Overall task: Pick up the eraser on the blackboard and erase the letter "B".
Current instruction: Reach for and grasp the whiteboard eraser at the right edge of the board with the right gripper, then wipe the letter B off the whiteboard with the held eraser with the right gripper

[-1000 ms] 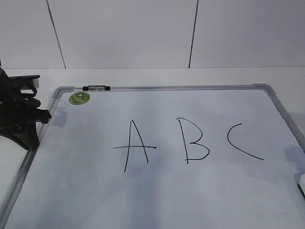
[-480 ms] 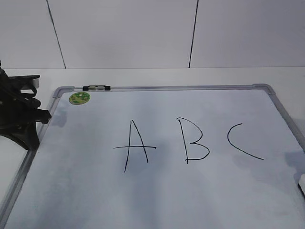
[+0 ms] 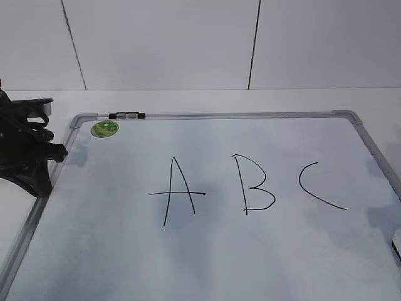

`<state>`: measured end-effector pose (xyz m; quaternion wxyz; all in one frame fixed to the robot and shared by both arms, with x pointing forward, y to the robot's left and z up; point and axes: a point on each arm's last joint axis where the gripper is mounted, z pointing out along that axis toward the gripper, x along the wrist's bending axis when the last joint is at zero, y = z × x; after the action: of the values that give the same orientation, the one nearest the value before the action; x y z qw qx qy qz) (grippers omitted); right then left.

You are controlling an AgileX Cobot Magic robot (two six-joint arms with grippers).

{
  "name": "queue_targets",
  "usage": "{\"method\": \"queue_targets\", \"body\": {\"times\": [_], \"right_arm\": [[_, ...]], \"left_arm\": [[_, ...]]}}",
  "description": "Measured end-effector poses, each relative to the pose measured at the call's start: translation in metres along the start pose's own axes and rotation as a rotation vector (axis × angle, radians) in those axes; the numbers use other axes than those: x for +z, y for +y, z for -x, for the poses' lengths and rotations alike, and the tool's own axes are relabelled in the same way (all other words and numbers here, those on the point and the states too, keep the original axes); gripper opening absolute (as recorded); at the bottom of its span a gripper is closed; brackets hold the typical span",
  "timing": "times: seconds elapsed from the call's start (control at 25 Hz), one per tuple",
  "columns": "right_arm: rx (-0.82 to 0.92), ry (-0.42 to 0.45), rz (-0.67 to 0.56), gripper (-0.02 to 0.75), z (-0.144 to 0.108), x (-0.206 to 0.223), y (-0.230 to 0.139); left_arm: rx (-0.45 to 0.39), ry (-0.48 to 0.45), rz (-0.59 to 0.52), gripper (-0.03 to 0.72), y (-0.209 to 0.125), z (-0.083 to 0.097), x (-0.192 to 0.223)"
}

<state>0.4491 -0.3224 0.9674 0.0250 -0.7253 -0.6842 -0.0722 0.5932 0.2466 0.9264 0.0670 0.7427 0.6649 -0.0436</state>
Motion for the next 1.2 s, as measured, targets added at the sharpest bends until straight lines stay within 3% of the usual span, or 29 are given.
{"method": "queue_targets", "body": {"times": [0.24, 0.92, 1.2], "right_arm": [[0.023, -0.008, -0.071, 0.673, 0.002, 0.013, 0.002], [0.06, -0.007, -0.126, 0.668, 0.004, 0.022, 0.004], [0.051, -0.016, -0.143, 0.59, 0.005, 0.023, 0.003]], "left_arm": [[-0.002, -0.002, 0.002, 0.053, 0.0, 0.0, 0.0], [-0.001, -0.001, 0.004, 0.053, 0.0, 0.0, 0.0], [-0.001, -0.001, 0.006, 0.053, 0.001, 0.0, 0.0]]}}
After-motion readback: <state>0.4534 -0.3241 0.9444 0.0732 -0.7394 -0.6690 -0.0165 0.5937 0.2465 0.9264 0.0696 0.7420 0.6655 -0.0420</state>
